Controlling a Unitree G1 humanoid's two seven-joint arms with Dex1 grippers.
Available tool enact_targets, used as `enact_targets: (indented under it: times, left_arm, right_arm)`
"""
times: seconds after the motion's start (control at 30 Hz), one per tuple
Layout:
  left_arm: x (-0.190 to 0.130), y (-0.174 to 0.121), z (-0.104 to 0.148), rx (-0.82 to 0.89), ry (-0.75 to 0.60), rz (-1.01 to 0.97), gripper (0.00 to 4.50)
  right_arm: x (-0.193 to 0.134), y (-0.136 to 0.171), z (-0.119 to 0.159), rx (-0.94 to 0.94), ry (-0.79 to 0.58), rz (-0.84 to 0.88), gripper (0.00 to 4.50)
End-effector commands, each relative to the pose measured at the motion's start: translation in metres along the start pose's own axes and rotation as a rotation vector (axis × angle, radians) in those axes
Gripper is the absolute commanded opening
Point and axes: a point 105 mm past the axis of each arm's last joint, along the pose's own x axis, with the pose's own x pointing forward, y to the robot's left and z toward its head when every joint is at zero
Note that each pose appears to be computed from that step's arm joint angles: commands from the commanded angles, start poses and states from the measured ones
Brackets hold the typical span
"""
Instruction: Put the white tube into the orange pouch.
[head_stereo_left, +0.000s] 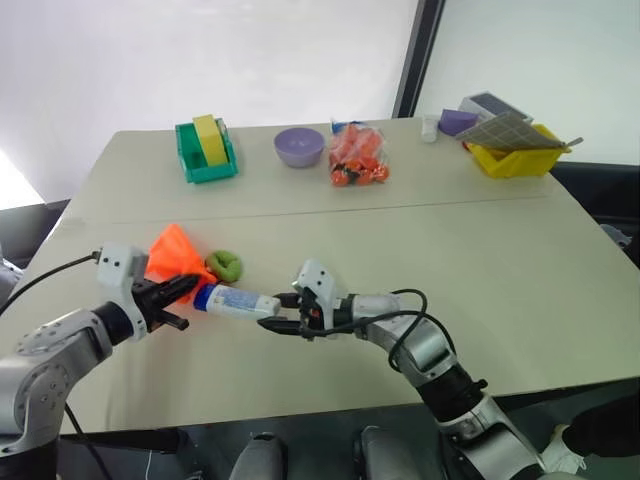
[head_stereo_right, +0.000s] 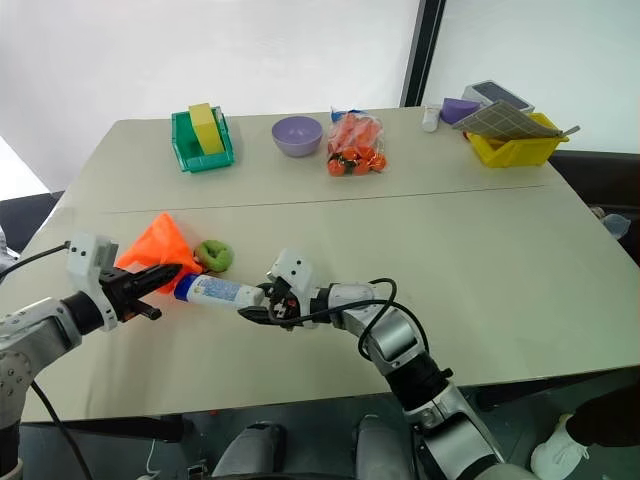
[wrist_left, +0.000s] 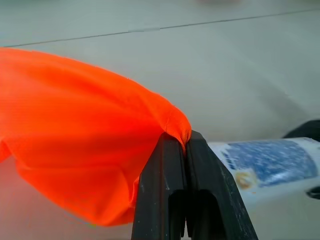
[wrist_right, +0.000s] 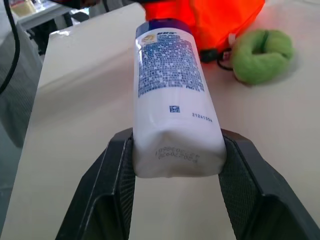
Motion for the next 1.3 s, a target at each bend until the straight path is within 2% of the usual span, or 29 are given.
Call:
enact_targets:
  times: [0.03, 0.23, 0.43, 0.6, 0.67, 0.83, 1.03, 1.3]
  left_arm:
    - [-0.006, -0.012, 0.012, 0.032, -0.036, -0.035, 0.0]
    - [-0.008, -0.031, 0.001, 0.032, 0.006, -0.103, 0.0]
    - [-0.002, -0.063, -0.011, 0.034, 0.04, -0.22, 0.0]
    - [0.004, -0.074, -0.017, 0.034, 0.053, -0.248, 0.0]
    - [0.004, -0.076, -0.019, 0.04, 0.063, -0.255, 0.0]
    - [0.007, -0.08, -0.025, 0.054, 0.087, -0.272, 0.0]
    - [0.008, -0.085, -0.026, 0.058, 0.085, -0.29, 0.0]
    - [0.006, -0.081, -0.029, 0.06, 0.084, -0.271, 0.0]
  right_arm:
    - [0.006, -0.005, 0.026, -0.014, -0.089, -0.03, 1.87]
    - [0.012, -0.007, 0.033, 0.005, -0.107, -0.045, 1.87]
    - [0.029, -0.007, 0.036, -0.05, -0.042, -0.076, 1.87]
    - [0.046, -0.002, 0.039, -0.11, 0.005, -0.066, 1.87]
    - [0.051, -0.002, 0.038, -0.13, 0.031, -0.076, 1.87]
    - [0.063, 0.008, 0.034, -0.325, 0.12, -0.022, 1.87]
    - [0.067, 0.019, 0.038, -0.47, 0.141, 0.053, 1.87]
    - [0.057, 0.031, 0.054, -0.59, 0.025, 0.125, 1.87]
